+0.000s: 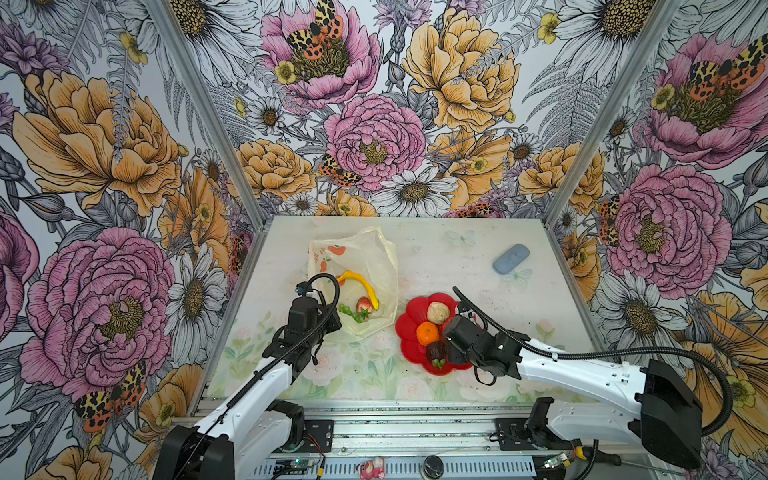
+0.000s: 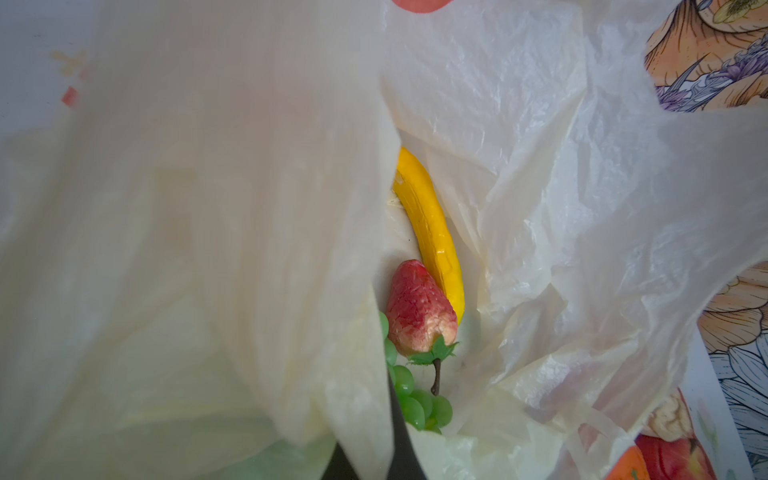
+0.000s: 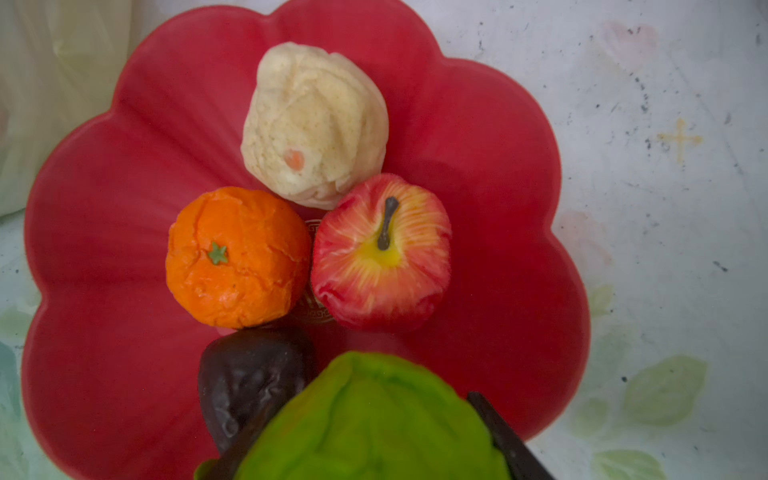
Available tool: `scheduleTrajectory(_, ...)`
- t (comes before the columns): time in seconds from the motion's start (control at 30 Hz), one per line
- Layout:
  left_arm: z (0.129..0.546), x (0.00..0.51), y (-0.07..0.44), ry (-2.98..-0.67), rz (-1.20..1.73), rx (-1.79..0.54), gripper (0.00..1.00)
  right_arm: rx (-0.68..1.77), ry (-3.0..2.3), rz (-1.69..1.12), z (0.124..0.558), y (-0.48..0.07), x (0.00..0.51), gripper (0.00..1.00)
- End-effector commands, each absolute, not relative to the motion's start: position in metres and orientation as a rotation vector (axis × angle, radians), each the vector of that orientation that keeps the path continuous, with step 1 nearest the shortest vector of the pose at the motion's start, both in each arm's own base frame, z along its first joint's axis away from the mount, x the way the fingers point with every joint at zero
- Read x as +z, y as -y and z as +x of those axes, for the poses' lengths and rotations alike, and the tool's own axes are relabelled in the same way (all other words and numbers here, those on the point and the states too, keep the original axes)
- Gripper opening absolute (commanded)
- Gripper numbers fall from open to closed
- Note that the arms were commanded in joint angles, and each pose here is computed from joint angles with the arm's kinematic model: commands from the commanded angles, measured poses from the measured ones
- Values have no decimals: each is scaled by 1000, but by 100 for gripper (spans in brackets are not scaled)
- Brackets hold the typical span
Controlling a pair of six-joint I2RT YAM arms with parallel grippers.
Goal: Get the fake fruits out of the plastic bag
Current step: 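Lower the custard apple onto the plate and open the right gripper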
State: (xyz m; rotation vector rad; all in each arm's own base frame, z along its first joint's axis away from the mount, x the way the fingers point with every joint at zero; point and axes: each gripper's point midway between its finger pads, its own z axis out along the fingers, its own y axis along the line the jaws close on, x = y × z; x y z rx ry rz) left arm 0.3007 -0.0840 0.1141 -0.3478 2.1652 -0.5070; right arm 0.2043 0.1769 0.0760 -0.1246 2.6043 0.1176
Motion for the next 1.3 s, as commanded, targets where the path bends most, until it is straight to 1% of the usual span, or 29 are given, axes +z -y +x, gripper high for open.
scheduleTrajectory(0.0,304,118,84,-2137,-325,-485,0,144,-2567,-70,211,-181,79,65)
scheduleTrajectory(0.37,303,120,81,-2132,-334,-472,0,107,-2577,-72,213,-181,70,73)
scheduleTrajectory(0.53,302,122,79,-2118,-338,-468,0,109,-2573,-73,214,-182,72,80)
scheduleTrajectory(0.87,301,124,77,-2105,-345,-461,0,163,-2545,-115,217,-191,89,78)
scheduleTrajectory(1.17,300,120,76,-2109,-371,-466,0,188,-2483,-158,226,-194,127,77)
scheduleTrajectory(1.27,294,109,73,-2132,-459,-481,0,227,-2441,-177,236,-208,150,77)
